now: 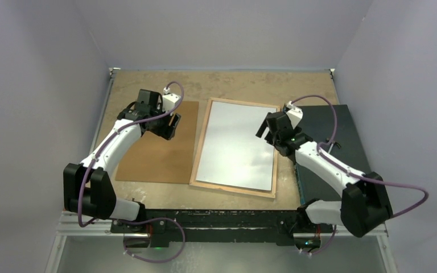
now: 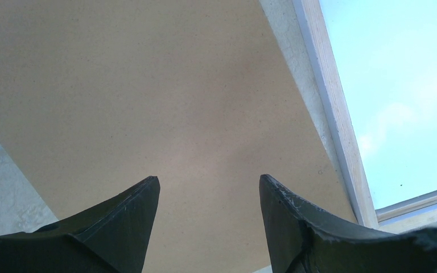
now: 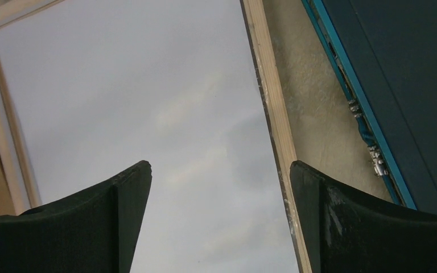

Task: Put the photo into the frame
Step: Turn over the photo from the photo frame.

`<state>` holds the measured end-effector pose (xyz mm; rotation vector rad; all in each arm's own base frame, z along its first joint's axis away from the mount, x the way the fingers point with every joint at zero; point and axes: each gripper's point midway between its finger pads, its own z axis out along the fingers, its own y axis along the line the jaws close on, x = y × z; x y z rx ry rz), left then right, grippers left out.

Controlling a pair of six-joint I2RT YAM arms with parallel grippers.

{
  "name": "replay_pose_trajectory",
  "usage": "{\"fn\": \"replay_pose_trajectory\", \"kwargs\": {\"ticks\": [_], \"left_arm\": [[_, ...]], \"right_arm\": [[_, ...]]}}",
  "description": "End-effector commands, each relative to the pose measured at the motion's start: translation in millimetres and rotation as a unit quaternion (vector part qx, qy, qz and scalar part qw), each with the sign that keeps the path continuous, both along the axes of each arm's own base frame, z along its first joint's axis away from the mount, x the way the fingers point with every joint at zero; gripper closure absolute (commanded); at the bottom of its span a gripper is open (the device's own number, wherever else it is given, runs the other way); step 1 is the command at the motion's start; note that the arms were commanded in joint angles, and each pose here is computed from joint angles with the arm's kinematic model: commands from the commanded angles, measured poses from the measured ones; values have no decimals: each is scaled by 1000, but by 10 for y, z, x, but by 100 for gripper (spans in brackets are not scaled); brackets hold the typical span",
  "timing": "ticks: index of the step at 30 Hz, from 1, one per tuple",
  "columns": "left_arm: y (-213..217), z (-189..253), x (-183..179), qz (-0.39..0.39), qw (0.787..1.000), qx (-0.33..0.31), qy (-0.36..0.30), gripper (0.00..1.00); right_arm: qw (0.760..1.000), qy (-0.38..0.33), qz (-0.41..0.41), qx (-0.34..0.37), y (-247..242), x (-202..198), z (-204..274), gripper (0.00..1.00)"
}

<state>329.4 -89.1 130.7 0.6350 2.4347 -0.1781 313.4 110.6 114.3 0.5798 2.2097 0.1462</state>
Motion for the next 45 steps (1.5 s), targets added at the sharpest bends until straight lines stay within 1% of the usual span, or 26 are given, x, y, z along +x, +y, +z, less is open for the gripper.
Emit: {"fn": "replay_pose_trajectory", "kwargs": {"ticks": [1,6,11,17,21,26,33,38,42,45], "left_arm": [[-51,59,63,-4,1000,-13,-14,37],[-70,18,57,-3,1000,-19,-8,37],[-93,-72,40,-5,1000,-21,2,40],[-245,-226,26,-19,999,-32,15,46],[-462,-370,6,-40,998,-40,33,47],[-618,-522,-1,-70,995,-45,54,47],[-753,-600,90,-96,993,-54,53,48],[-823,-665,157,-104,992,-55,50,48],[-857,-778,211,-106,991,-57,55,50],[-895,-882,244,-107,990,-62,63,52]], "right_arm": [[999,-5,-18,-37,-108,329,26,8],[999,10,-16,-43,-85,590,-95,10],[999,30,-2,-34,-18,678,-280,13],[999,48,0,-24,-3,654,-472,15],[998,57,5,-19,14,644,-576,16],[997,77,0,-18,-17,627,-725,17],[994,109,-6,-1,-60,617,-956,18],[990,138,6,11,15,585,-1134,20],[986,164,14,20,59,498,-1262,23],[982,184,14,27,63,379,-1364,23]]}}
